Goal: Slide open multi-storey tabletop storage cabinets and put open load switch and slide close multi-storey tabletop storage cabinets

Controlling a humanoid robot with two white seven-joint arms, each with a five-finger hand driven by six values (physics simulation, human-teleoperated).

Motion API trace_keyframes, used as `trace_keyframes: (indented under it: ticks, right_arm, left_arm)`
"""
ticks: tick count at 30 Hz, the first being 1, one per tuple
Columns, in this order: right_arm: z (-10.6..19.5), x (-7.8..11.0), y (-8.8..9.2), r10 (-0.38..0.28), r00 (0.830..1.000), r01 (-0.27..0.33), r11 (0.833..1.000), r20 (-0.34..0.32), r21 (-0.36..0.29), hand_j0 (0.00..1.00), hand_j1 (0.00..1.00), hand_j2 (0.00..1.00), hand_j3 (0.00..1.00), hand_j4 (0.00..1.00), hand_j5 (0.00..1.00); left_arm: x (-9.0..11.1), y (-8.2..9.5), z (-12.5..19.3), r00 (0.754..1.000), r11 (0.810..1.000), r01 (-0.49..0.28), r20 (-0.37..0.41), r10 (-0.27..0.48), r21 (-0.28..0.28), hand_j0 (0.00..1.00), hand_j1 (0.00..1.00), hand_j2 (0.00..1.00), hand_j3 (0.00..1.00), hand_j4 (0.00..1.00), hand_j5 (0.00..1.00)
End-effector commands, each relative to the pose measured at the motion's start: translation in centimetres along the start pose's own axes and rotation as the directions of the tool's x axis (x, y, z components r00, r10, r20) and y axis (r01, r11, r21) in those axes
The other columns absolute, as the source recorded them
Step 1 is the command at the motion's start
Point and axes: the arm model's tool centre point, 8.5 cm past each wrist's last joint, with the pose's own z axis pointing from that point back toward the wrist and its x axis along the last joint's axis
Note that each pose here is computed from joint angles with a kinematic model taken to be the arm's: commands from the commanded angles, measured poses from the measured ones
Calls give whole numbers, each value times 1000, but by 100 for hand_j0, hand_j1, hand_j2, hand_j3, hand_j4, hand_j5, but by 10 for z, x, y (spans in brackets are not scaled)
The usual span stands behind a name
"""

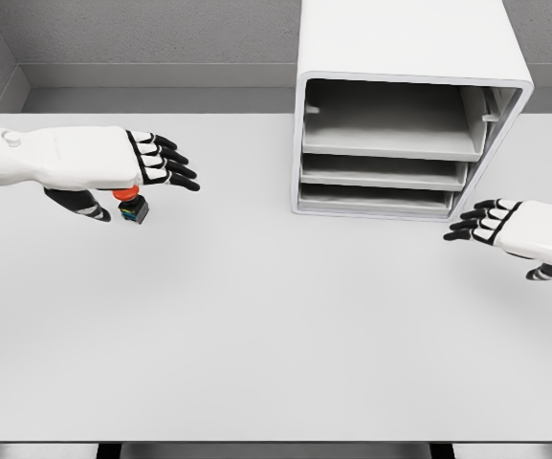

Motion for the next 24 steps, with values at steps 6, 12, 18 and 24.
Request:
trace_keyframes:
  ticks: [6,12,18,24]
  right_arm:
    - [-2,0,-5,2,1000,-2,1000,5,-12,100,100,100,100,100,100]
    - [-44,19,-26,56,991,-52,998,118,-33,100,100,100,100,100,100]
    - [-40,19,-49,13,986,8,992,165,-124,100,100,100,100,100,100]
    - [-41,19,-52,14,986,9,991,168,-135,100,100,100,100,100,100]
  left_arm:
    - [-19,-15,-15,999,999,-36,-32,35,-24,100,100,100,100,100,100]
    - [-75,-54,-37,978,989,-126,-178,109,-83,100,100,100,100,100,100]
    - [-78,-58,-34,976,988,-119,-195,97,-103,100,100,100,100,100,100]
    - [-73,-78,-42,979,977,-114,-186,80,-179,100,100,100,100,100,100]
